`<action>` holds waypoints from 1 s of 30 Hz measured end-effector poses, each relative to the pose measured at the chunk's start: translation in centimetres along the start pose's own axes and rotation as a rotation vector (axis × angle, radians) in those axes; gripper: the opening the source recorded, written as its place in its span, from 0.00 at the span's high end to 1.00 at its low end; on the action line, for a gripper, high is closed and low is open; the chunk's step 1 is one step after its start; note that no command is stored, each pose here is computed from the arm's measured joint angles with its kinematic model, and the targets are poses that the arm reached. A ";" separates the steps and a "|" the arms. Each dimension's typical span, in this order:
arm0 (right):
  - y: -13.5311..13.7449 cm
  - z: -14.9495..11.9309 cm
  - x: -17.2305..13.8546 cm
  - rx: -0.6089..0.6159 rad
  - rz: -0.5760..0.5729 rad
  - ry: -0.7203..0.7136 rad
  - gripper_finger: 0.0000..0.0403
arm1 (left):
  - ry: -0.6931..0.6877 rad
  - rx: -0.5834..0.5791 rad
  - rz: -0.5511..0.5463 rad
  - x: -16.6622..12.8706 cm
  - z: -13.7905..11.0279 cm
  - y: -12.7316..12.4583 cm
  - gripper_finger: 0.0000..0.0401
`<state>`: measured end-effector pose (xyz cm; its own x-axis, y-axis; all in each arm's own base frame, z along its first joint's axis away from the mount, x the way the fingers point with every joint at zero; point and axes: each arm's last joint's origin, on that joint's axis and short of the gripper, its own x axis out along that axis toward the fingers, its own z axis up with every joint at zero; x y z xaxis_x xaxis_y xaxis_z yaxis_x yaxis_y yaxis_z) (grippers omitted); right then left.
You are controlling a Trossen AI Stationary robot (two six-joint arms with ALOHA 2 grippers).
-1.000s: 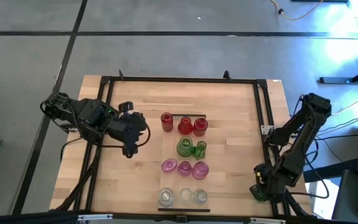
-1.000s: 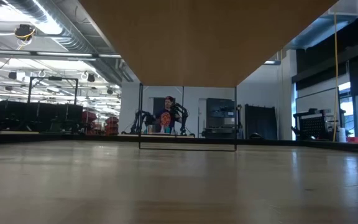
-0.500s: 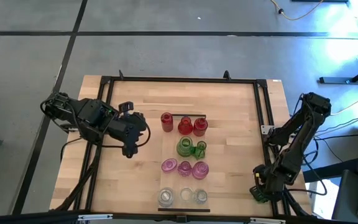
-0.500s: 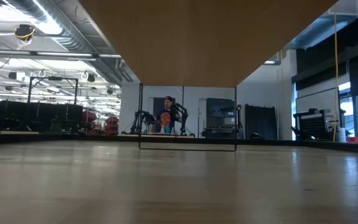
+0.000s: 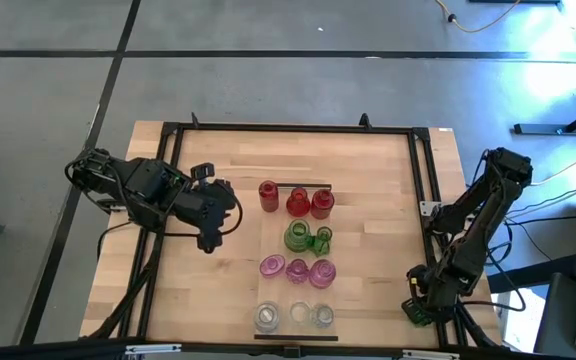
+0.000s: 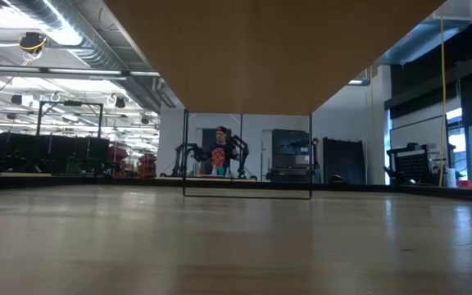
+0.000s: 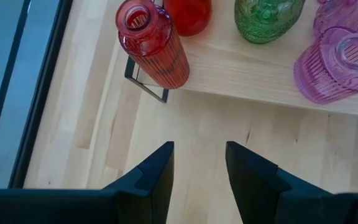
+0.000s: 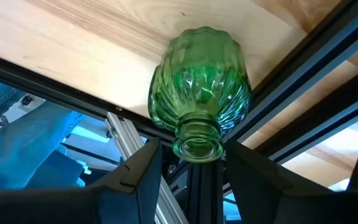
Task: Sort vases onto shelf
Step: Put the green vase on the shelf aligned with the other green vases
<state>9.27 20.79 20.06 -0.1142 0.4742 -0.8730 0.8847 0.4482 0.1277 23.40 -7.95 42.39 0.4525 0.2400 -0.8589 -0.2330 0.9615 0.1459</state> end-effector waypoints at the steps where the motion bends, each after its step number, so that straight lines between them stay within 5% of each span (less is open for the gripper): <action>1: 0.0 0.0 0.1 0.002 0.000 -0.001 0.59 | 0.000 -0.004 0.000 0.0 0.0 0.0 0.65; 16: -0.1 0.4 0.3 0.004 -0.008 -0.011 0.60 | 0.000 -0.020 0.000 0.0 0.0 0.0 0.65; 25: 1.0 0.5 0.4 -0.009 0.082 0.005 0.85 | -0.002 -0.018 0.001 0.0 0.0 -0.1 0.65; 30: 1.7 1.4 0.0 0.024 0.129 -0.044 0.86 | -0.002 -0.018 0.001 0.0 0.0 -0.1 0.65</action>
<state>11.37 20.51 19.63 0.0206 0.4932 -0.8697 0.9015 0.3669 0.2294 23.38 -8.01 42.40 0.4542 0.2412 -0.8577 -0.2485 0.9587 0.1380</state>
